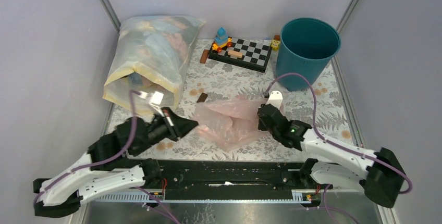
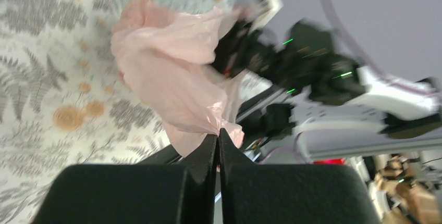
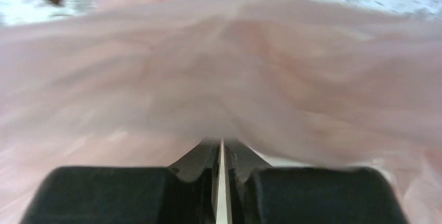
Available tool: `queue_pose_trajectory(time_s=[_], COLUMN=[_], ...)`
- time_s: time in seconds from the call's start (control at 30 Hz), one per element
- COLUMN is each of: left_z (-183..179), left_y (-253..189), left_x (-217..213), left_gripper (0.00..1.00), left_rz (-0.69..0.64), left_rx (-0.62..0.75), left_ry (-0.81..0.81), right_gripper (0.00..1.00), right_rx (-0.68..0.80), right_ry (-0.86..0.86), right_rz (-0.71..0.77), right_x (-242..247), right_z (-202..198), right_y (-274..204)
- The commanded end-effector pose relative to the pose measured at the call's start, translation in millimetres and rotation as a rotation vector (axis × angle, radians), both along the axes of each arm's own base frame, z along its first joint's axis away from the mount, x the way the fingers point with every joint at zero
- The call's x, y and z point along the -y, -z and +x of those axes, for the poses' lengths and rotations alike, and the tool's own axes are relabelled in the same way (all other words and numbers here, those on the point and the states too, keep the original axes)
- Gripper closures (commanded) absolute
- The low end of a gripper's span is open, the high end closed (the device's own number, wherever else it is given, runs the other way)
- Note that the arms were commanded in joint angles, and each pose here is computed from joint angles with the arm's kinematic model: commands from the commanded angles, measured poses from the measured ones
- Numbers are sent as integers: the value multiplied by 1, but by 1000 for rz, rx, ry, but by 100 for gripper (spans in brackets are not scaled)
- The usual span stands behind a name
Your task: Put the trash bags into the trash bin
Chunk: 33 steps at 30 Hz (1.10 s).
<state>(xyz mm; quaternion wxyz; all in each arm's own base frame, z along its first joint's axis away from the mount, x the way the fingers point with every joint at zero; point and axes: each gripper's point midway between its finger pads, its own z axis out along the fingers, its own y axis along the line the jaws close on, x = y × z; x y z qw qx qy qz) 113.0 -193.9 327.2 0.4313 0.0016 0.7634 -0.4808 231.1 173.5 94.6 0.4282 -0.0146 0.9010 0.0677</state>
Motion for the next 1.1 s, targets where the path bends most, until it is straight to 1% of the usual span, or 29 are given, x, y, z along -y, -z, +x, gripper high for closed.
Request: queue_pose_trajectory(time_s=[0.0,0.13,0.3,0.43,0.53,0.6,0.67,0.73,0.8,0.87,0.93,1.07], left_z=[-5,0,3,6,7,7,10,13,16,23,31,50], left_y=[43,58,45,37,33,28,23,18,13,5,-4,-29], left_x=[33,45,54,59,66,71,75,78,80,80,82,96], left_gripper=[100,100,100,100,100,100,100,100,100,100,100,100], left_rz=[80,109,66,67,75,80,83,88,90,82,60,29], left_rx=[-44,-56,-15,2,10,16,26,40,54,69,84,86], left_ry=[108,120,131,135,151,163,165,164,154,121,91,122], right_gripper=[86,85,83,87,90,93,97,100,100,100,100,100], right_rx=[39,21,17,44,73,90,77,78,103,113,113,63], right_ry=[-210,-307,-428,-539,-568,-557,-530,-472,-367,-316,-307,-303], right_rz=[188,270,378,474,497,480,438,394,350,325,321,339], right_x=[-41,-59,-85,-108,-119,-125,-131,-134,-130,-130,-137,-158], right_z=[-12,-24,-35,-43,-39,-29,-16,0,22,34,42,51], right_y=[-36,-41,-43,-55,-60,-60,-52,-48,-43,-35,-28,-10])
